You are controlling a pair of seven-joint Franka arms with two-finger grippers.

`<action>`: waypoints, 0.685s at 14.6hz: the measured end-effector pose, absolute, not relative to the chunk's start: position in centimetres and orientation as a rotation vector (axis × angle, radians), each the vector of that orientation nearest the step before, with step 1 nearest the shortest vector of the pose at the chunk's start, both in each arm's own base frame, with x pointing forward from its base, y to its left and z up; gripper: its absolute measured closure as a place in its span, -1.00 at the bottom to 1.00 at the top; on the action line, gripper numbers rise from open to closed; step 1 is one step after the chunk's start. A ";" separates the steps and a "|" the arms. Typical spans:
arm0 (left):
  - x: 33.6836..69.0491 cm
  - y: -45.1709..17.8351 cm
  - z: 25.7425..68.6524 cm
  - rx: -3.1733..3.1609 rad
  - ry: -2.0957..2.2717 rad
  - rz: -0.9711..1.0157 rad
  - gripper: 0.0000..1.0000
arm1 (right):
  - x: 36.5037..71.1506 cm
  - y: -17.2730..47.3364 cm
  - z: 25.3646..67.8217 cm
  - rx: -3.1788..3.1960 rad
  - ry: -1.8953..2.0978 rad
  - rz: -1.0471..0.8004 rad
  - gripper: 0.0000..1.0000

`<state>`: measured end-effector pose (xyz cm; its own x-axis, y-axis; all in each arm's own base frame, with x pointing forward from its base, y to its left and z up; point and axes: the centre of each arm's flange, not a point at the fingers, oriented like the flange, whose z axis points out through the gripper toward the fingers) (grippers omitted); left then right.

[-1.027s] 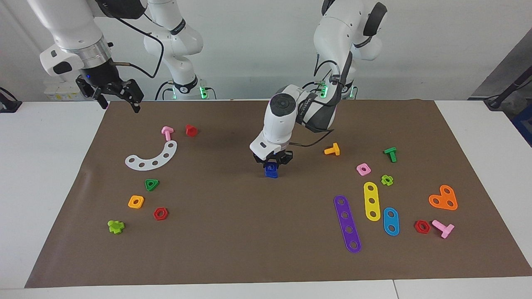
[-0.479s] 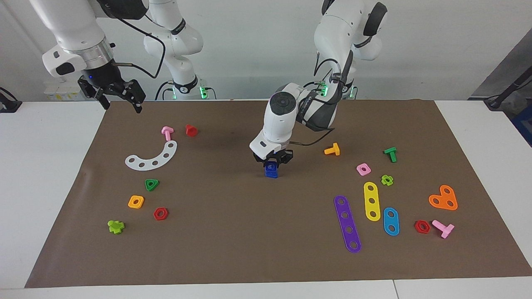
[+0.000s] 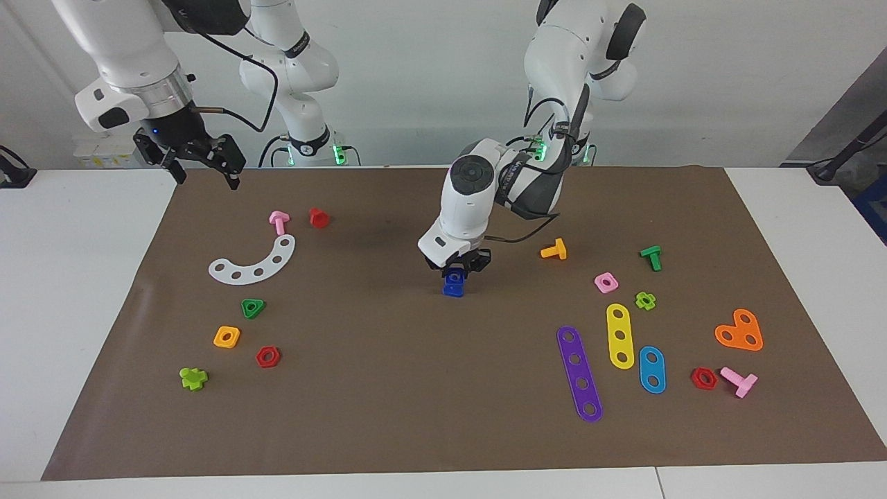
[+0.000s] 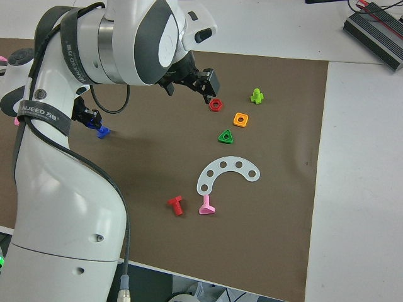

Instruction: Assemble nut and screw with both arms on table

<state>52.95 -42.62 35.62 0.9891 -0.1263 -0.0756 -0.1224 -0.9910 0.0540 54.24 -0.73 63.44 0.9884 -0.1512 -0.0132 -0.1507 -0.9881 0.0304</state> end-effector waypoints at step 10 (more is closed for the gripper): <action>52.3 -42.8 34.2 3.082 -0.197 -0.118 0.04 | 54.2 -0.8 63.4 3.103 -0.237 -0.024 -1.00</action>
